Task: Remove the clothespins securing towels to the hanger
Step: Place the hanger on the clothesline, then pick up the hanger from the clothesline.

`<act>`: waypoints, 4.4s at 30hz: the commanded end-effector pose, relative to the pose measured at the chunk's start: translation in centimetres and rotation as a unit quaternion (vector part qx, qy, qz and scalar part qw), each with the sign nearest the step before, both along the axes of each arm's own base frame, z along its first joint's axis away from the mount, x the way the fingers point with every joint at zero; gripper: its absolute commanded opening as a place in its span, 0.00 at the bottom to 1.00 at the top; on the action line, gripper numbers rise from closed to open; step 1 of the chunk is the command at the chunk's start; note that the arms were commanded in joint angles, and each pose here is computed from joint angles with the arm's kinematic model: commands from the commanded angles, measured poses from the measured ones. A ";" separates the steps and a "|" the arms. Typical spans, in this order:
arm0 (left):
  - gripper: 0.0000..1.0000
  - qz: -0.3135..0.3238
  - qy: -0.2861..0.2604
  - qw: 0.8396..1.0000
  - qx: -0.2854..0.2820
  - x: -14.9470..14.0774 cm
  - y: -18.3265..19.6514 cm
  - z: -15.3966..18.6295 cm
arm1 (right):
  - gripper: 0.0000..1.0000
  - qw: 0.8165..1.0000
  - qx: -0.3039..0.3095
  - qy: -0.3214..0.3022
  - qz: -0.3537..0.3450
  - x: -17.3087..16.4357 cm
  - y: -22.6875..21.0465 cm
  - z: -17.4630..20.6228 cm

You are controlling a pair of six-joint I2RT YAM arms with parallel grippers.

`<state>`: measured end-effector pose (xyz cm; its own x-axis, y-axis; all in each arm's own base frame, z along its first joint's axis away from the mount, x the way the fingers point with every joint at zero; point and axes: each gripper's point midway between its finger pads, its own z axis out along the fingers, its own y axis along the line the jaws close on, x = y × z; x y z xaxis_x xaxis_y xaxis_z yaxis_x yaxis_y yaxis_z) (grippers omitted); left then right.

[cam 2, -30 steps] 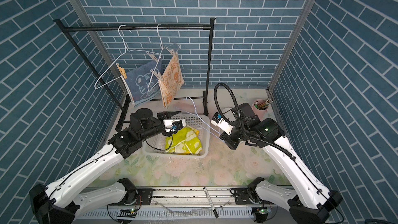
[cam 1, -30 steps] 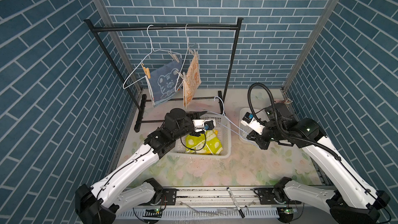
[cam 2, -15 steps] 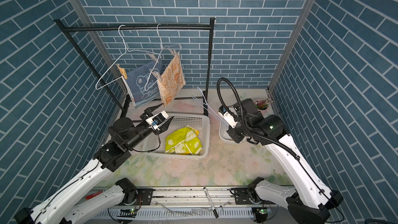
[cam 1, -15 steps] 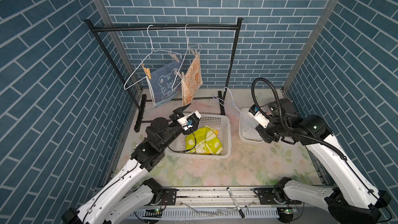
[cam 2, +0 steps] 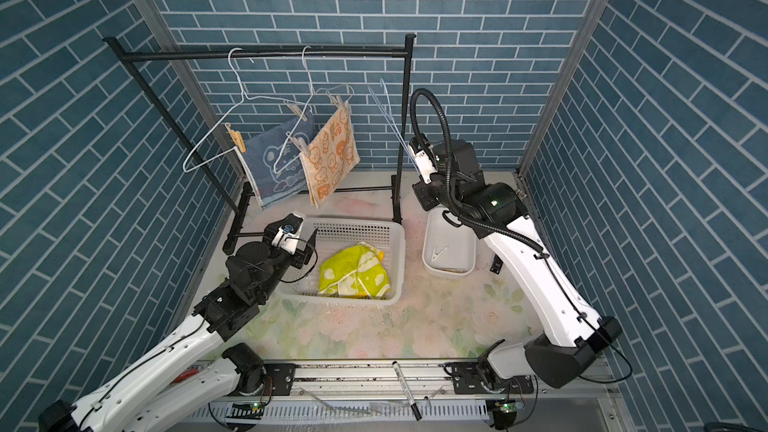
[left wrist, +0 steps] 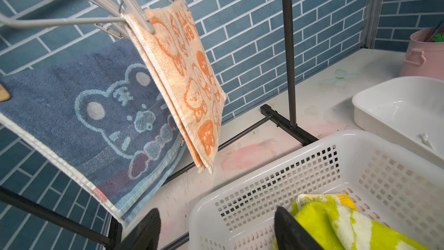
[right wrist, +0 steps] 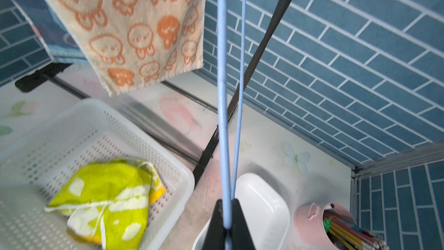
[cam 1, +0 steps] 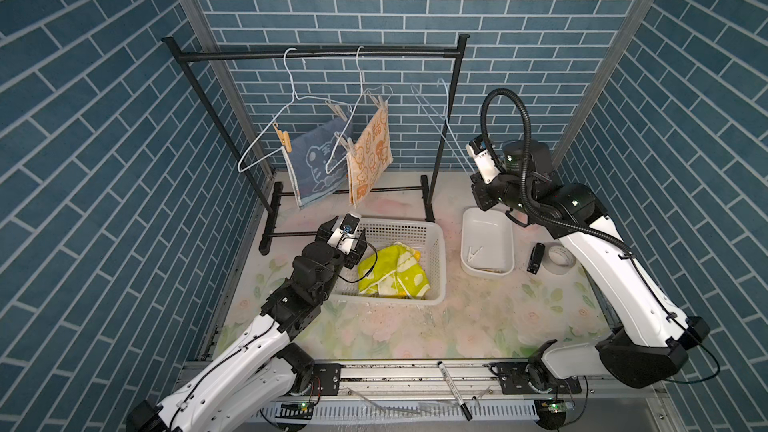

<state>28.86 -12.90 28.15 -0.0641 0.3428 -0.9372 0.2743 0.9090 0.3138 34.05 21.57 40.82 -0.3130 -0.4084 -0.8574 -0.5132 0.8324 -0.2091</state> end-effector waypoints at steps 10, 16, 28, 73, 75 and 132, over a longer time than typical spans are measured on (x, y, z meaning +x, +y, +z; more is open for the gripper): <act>0.76 0.032 0.006 0.999 -0.021 -0.9 1.8 -0.4 | 0.00 0.992 0.105 -0.047 -0.050 8.1 4.1 5.3; 0.75 0.034 0.005 0.999 -0.022 -1.2 2.1 -0.4 | 0.00 0.989 0.136 -0.014 -0.050 10.1 5.6 4.1; 0.76 0.035 0.008 0.999 -0.016 -1.3 2.3 -0.6 | 0.00 0.990 0.116 0.065 -0.051 10.7 6.0 -1.7; 0.80 -0.113 0.132 0.948 -0.265 6.8 0.0 21.7 | 0.71 0.991 0.074 -0.003 -0.111 -3.2 -6.9 -5.1; 0.78 -0.123 0.146 0.942 -0.277 8.1 -0.5 21.9 | 0.71 0.991 0.075 0.002 -0.112 -3.4 -7.0 -5.6; 0.00 -0.193 0.096 0.903 -0.373 10.2 -2.7 25.3 | 0.70 0.988 0.089 0.017 -0.121 -4.3 -7.5 -7.2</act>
<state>40.30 -16.14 52.21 -0.3335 -0.3097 -0.8904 0.5889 0.6691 -0.4533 29.99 14.33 32.98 -0.4206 -0.2080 -0.8831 -0.3160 0.9460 -0.0723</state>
